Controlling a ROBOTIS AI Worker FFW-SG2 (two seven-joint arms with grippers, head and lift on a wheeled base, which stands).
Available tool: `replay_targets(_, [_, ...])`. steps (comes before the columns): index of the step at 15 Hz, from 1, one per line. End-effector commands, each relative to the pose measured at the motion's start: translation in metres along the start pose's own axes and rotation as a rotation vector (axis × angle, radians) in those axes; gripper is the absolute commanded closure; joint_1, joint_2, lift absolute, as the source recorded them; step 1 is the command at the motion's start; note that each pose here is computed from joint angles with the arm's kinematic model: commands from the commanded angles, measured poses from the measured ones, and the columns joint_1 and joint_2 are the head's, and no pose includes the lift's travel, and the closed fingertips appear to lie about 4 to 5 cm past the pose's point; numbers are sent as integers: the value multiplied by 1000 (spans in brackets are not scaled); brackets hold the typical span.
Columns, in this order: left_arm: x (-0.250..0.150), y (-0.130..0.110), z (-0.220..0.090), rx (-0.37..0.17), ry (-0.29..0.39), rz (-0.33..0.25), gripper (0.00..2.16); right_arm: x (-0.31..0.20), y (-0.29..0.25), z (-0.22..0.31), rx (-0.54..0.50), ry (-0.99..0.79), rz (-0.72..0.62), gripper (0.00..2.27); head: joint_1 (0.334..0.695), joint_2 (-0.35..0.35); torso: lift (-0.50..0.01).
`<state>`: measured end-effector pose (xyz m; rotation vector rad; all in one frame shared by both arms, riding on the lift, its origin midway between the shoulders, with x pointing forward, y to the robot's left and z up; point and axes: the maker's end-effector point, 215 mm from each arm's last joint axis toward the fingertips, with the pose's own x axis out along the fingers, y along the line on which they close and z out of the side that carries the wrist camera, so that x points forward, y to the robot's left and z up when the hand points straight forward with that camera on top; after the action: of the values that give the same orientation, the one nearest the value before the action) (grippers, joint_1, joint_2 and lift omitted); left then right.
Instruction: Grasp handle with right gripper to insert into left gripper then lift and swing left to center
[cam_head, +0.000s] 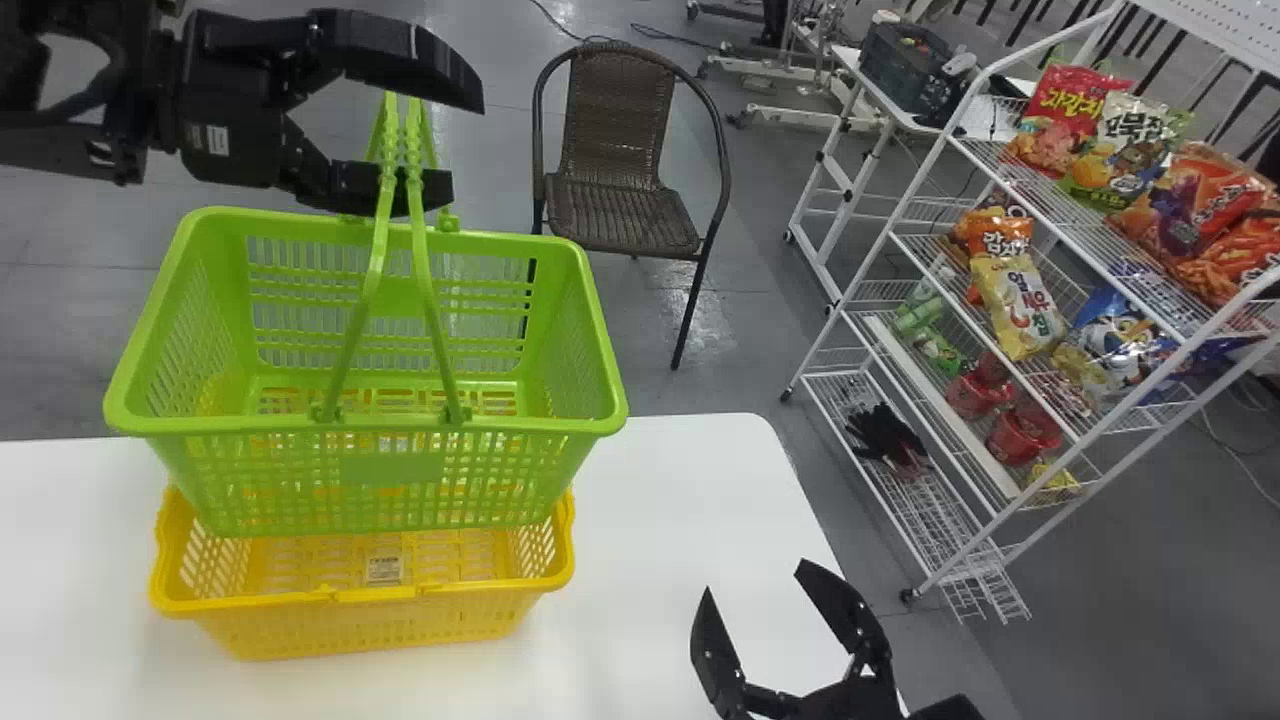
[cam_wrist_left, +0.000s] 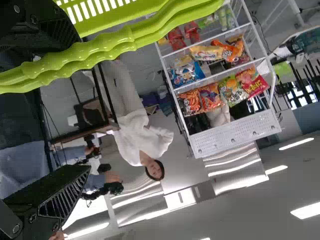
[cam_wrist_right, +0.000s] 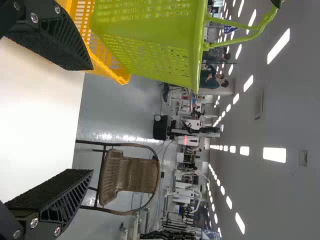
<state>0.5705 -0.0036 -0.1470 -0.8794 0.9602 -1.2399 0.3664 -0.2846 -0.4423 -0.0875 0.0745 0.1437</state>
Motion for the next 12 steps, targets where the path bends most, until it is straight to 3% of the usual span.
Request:
replay_targets(1, [-14,-13,14,-7,-20,-17,130,0,1,0,5,-1,0,83,695,-332,0])
replay_targets(7, [-31,-24,31,-2,-54,-17,286,0,2,0,9,-1,2,83,695,-300,0])
replay_targets(9, [-34,-27,32,-8,-57,-28,623,0,4,0,11,-1,4,83,695,-295,0])
replay_targets(12, [-35,-33,34,-9,-59,-48,1393,0,5,0,11,-3,5,83,695,-289,0])
